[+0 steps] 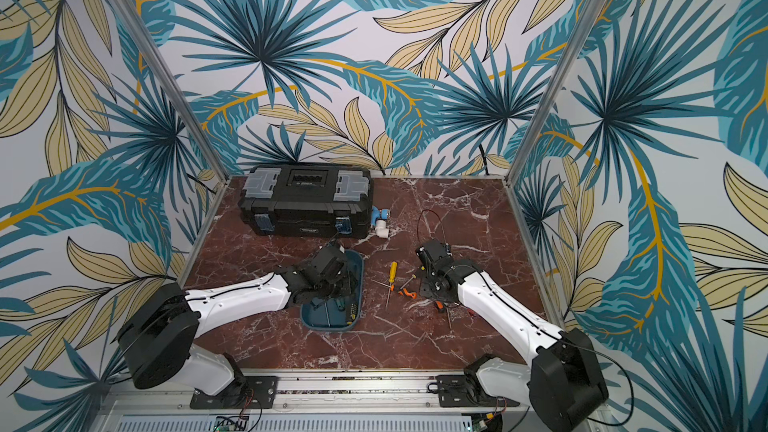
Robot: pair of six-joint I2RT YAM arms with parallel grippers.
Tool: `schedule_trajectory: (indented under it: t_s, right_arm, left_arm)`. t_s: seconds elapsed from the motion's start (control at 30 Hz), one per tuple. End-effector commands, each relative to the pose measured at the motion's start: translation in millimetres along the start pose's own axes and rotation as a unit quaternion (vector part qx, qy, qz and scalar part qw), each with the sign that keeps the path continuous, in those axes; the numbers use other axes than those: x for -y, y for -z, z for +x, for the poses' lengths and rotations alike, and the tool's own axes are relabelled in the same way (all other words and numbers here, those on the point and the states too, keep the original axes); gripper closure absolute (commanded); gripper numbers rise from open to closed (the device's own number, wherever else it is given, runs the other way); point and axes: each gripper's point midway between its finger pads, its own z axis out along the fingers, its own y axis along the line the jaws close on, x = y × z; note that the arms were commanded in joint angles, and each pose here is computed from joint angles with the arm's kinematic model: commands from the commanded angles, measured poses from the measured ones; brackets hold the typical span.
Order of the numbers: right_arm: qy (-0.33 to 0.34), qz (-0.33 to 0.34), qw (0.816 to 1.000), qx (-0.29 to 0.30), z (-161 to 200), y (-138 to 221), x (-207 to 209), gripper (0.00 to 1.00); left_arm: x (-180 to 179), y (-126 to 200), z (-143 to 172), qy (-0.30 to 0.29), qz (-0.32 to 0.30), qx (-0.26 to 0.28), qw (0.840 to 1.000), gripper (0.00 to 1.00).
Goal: Put the screwdriver on the desktop into the storage box
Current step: Adjust the screwdriver in the storage box, then pick up the screwdriver from the center of the board.
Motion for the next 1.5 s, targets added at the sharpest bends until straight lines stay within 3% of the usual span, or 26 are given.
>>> schedule_trajectory:
  t_s: [0.0, 0.2, 0.47, 0.63, 0.77, 0.87, 0.97, 1.1, 1.27, 1.47]
  right_arm:
    - [0.006, -0.017, 1.0, -0.007, -12.4, -3.1, -17.1, 0.56]
    - [0.01, -0.053, 0.998, -0.038, -13.5, -26.4, -44.6, 0.53]
    - [0.003, -0.033, 0.999, -0.039, -30.1, -47.4, -48.3, 0.47]
    - [-0.04, -0.023, 0.998, -0.042, -40.2, -66.5, -54.6, 0.49]
    - [-0.085, -0.024, 0.995, -0.042, -44.5, -83.3, -55.7, 0.51]
    - [-0.097, -0.017, 0.994, -0.04, -48.4, -93.5, -56.0, 0.54]
    - [-0.099, -0.007, 0.994, -0.043, -49.4, -100.9, -54.3, 0.58]
    - [-0.098, -0.002, 0.994, -0.051, -45.8, -107.8, -53.3, 0.71]
    - [-0.077, -0.017, 0.996, -0.048, -47.7, -101.9, -57.6, 0.85]
    - [-0.036, -0.049, 0.998, 0.011, -62.1, -57.1, -60.0, 0.92]
  left_arm:
    - [5.8, 10.0, -9.8, -0.006, 0.001, 0.022, 1.0, 0.52]
    - [8.6, 57.5, -38.5, -0.02, -0.017, 0.081, 0.996, 0.52]
    - [43.1, 148.7, -73.1, -0.026, 0.109, 0.208, 0.972, 0.5]
    - [36.5, 177.1, -82.5, -0.008, 0.122, 0.257, 0.958, 0.48]
    - [26.7, 170.0, -73.6, -0.036, 0.09, 0.212, 0.973, 0.46]
    - [34.6, 155.0, -56.7, -0.1, 0.07, 0.136, 0.983, 0.52]
    - [30.7, 142.1, -40.5, -0.142, 0.013, 0.071, 0.987, 0.52]
    - [9.7, 143.3, -48.2, -0.136, -0.06, 0.097, 0.984, 0.49]
    - [13.3, 135.9, -44.6, -0.118, 0.011, 0.144, 0.983, 0.49]
    - [24.2, 89.1, -0.8, -0.077, 0.102, 0.065, 0.99, 0.52]
